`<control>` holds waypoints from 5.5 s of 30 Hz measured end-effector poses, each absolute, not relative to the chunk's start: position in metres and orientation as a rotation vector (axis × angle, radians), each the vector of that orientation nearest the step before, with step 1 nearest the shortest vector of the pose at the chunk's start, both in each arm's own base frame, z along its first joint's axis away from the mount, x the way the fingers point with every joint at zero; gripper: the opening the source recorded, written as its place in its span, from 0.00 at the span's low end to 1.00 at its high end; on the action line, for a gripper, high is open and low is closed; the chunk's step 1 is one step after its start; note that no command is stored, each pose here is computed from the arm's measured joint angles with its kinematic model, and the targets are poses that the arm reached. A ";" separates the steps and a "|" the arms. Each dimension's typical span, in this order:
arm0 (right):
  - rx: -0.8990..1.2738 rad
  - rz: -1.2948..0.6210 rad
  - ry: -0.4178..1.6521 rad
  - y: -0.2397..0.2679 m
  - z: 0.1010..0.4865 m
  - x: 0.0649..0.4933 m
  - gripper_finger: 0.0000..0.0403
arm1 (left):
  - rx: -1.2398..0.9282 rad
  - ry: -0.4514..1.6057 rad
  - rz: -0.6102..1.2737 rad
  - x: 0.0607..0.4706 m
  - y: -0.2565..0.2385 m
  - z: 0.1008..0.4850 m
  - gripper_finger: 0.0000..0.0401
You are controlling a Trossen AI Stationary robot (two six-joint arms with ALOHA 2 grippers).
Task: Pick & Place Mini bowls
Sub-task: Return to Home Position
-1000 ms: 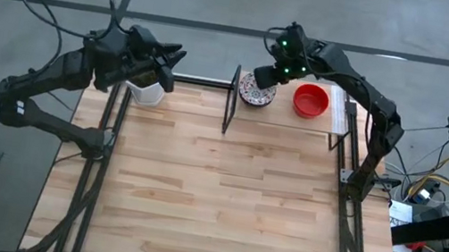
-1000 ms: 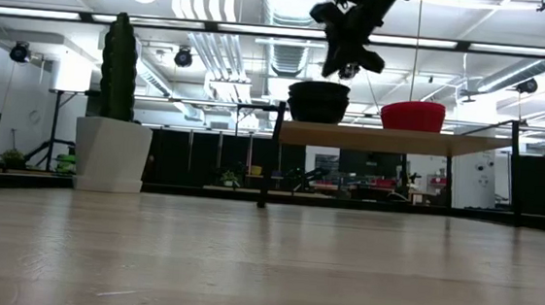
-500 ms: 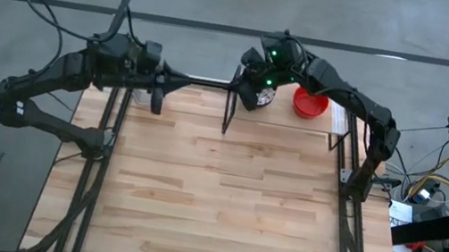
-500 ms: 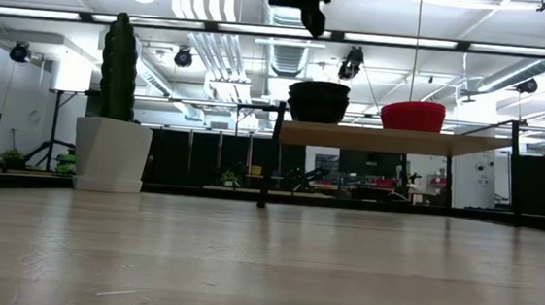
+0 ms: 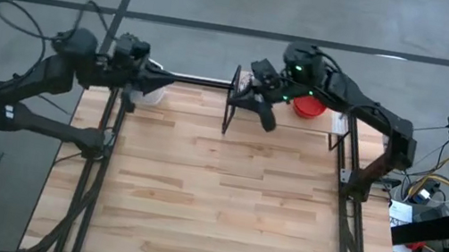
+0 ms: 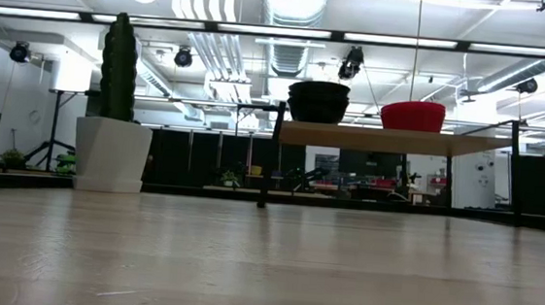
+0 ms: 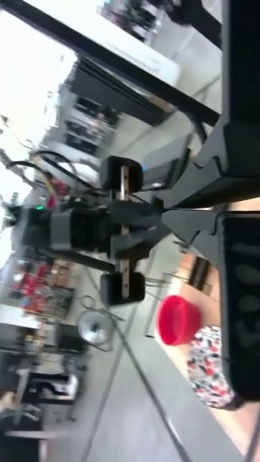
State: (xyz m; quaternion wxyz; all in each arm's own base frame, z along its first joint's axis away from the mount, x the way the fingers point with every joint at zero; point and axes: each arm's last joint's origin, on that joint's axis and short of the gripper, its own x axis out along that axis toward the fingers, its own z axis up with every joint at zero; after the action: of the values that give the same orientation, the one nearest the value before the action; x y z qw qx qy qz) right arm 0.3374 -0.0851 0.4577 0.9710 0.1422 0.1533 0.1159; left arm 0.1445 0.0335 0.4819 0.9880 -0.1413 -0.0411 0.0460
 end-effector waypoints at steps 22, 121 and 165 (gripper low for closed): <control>0.213 0.143 0.385 -0.052 0.400 0.236 0.02 | -0.259 0.031 0.243 0.129 0.034 0.367 0.02; 0.315 0.001 -0.084 -0.016 0.175 0.098 0.02 | -0.370 -0.059 0.322 0.096 0.027 0.166 0.02; 0.315 0.001 -0.083 -0.016 0.175 0.098 0.02 | -0.371 -0.060 0.324 0.096 0.027 0.166 0.02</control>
State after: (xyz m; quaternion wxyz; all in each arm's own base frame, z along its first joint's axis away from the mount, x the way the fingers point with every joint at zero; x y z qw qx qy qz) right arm 0.0981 -0.0159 0.1747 0.9868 0.1567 -0.0415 0.0006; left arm 0.0956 0.0274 0.1656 0.9694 -0.1835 -0.0297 0.1606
